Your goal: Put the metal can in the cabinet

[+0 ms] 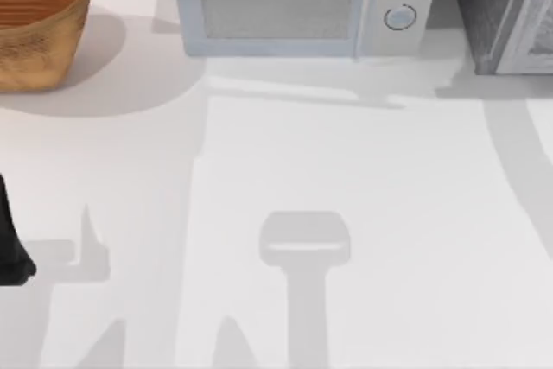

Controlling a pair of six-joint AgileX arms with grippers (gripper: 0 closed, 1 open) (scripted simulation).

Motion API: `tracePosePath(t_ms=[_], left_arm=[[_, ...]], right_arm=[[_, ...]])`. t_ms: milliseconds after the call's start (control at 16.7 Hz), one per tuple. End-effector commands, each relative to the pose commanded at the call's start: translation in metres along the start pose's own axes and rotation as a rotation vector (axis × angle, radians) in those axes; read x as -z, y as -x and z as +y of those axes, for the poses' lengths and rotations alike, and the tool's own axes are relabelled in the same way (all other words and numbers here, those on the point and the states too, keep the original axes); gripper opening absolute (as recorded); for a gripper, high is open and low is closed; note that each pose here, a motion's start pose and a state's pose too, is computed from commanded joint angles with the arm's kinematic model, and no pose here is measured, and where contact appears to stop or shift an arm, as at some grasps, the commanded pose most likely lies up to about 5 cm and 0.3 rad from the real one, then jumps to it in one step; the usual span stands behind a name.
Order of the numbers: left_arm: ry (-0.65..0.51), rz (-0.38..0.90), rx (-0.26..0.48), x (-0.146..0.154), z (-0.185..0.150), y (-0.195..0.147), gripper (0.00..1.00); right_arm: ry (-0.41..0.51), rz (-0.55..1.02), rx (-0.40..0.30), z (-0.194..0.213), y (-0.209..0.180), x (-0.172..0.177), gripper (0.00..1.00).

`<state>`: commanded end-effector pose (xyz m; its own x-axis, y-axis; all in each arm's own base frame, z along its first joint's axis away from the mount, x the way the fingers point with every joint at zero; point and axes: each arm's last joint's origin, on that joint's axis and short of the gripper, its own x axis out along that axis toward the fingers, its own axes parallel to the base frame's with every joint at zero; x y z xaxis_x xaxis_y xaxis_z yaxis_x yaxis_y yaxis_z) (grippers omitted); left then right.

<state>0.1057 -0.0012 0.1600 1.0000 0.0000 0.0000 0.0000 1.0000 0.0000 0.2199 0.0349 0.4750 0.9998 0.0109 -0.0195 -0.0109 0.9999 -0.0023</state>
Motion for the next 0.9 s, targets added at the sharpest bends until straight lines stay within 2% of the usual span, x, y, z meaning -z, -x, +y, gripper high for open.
tracePosePath(t_ms=[360,900], left_arm=[[0.0,0.0,0.0,0.0,0.0,0.0,1.0],[0.0,0.0,0.0,0.0,0.0,0.0,1.0]], right_arm=[[-0.003,-0.011,0.003,0.012,-0.035,-0.033,0.0],[-0.006,-0.018,0.01,0.012,-0.037,-0.037,0.0]])
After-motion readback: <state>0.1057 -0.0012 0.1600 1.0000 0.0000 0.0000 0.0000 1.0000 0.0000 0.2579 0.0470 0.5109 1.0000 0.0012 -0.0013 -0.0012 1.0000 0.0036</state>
